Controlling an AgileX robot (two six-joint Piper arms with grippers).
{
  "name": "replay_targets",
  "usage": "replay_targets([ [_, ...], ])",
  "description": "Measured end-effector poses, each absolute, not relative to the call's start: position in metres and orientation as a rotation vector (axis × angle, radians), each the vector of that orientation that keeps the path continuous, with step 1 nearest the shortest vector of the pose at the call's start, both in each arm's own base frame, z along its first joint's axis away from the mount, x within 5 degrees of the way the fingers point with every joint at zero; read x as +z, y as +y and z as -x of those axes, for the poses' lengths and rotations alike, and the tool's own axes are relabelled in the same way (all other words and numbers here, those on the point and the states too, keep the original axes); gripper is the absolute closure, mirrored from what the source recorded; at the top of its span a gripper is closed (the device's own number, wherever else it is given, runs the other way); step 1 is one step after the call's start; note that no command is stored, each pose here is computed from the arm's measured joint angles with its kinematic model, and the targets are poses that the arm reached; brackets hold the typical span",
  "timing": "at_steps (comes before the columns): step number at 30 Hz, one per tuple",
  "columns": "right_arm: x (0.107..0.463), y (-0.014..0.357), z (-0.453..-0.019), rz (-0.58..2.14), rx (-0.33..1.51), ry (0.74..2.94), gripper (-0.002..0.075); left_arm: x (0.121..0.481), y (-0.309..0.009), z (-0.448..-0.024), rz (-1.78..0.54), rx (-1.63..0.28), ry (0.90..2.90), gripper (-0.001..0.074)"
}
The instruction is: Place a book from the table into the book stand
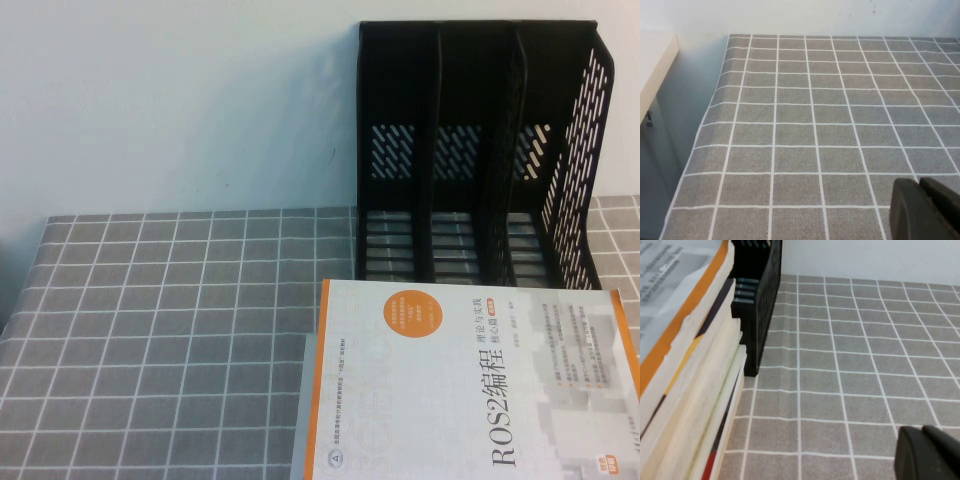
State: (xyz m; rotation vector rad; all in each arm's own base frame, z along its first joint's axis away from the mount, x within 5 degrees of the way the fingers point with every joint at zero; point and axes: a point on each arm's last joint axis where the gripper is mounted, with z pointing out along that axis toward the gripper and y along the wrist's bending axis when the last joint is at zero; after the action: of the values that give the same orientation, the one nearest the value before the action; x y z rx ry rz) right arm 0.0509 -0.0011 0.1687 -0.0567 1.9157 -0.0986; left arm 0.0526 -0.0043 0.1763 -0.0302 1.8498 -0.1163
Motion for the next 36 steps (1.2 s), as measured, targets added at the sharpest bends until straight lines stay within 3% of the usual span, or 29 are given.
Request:
replay_targets([
  [20,0.171,-0.003,-0.052,0.077,-0.141,1.874,0.0729,0.18,-0.003,-0.054,-0.008,-0.067,1.792,0.0738],
  [36,0.251,-0.005,-0.039,0.009,-0.204,0.942,0.0729,0.253,-0.001,-0.039,0.055,-0.168,0.936,0.0738],
])
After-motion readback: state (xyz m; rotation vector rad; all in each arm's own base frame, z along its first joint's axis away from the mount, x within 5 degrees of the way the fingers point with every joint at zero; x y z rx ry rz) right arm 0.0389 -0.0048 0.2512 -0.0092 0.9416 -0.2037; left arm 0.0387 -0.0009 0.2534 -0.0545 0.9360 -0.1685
